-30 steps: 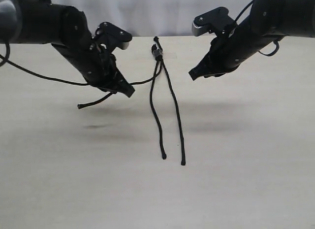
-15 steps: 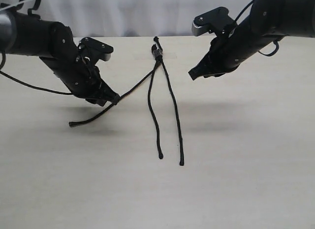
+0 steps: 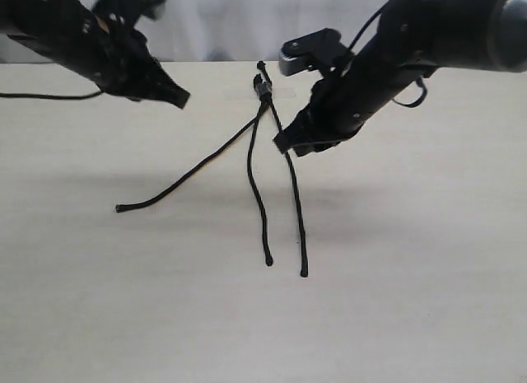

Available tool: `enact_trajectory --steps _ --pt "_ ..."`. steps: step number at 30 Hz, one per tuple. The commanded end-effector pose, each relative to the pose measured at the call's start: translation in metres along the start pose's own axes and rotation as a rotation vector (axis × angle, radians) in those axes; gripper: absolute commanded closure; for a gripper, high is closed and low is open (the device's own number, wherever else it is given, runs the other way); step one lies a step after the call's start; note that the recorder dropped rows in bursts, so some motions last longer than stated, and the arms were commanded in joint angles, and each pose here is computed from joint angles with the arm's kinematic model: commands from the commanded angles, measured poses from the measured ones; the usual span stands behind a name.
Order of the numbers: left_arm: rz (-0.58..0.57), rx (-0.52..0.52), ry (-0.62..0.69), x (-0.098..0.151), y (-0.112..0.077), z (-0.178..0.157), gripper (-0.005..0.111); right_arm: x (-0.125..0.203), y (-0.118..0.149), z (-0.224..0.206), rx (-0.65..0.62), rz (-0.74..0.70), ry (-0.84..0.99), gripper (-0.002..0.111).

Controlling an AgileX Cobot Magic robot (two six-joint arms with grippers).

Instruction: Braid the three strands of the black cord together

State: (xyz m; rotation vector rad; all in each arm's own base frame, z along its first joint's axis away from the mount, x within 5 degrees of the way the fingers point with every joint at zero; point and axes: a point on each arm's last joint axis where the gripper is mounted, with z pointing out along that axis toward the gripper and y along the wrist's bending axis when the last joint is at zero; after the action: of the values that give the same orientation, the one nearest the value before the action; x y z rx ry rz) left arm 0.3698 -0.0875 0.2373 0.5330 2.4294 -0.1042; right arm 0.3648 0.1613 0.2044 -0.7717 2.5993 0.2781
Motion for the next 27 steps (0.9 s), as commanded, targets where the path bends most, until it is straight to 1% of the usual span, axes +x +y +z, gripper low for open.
enact_trajectory --steps 1,3,5,7,12,15,19,23,25,27 --pt "-0.023 -0.078 -0.189 0.002 0.01 -0.049 0.107 -0.002 0.038 0.021 -0.022 -0.068 0.026 0.064" --pt "-0.036 -0.114 -0.257 0.01 0.013 -0.063 0.107 0.001 0.051 0.034 -0.022 -0.094 0.053 0.061" --pt "-0.045 -0.153 -0.339 0.014 0.017 -0.078 0.107 0.003 0.06 0.045 -0.014 -0.12 0.064 0.062" --pt "-0.045 -0.167 -0.383 0.015 0.016 -0.092 0.107 0.005 0.066 0.055 -0.009 -0.123 0.072 0.062" --pt "-0.056 -0.163 -0.406 0.015 0.014 -0.106 0.107 0.011 0.077 0.07 -0.008 -0.163 0.107 0.062" --pt "-0.063 -0.16 -0.407 0.015 0.014 -0.106 0.107 0.012 0.076 0.076 -0.005 -0.147 0.108 0.062" --pt "-0.063 -0.16 -0.407 0.015 0.014 -0.106 0.107 0.015 0.07 0.086 0.045 -0.137 0.123 0.062" --pt "-0.063 -0.16 -0.407 0.015 0.014 -0.106 0.107 0.019 0.068 0.096 0.055 -0.149 0.134 0.063" --pt "-0.063 -0.16 -0.407 0.015 0.014 -0.106 0.107 0.02 0.068 0.098 0.055 -0.149 0.142 0.072" --pt "-0.063 -0.16 -0.407 0.015 0.014 -0.106 0.107 0.021 0.069 0.096 0.053 -0.159 0.156 0.091"
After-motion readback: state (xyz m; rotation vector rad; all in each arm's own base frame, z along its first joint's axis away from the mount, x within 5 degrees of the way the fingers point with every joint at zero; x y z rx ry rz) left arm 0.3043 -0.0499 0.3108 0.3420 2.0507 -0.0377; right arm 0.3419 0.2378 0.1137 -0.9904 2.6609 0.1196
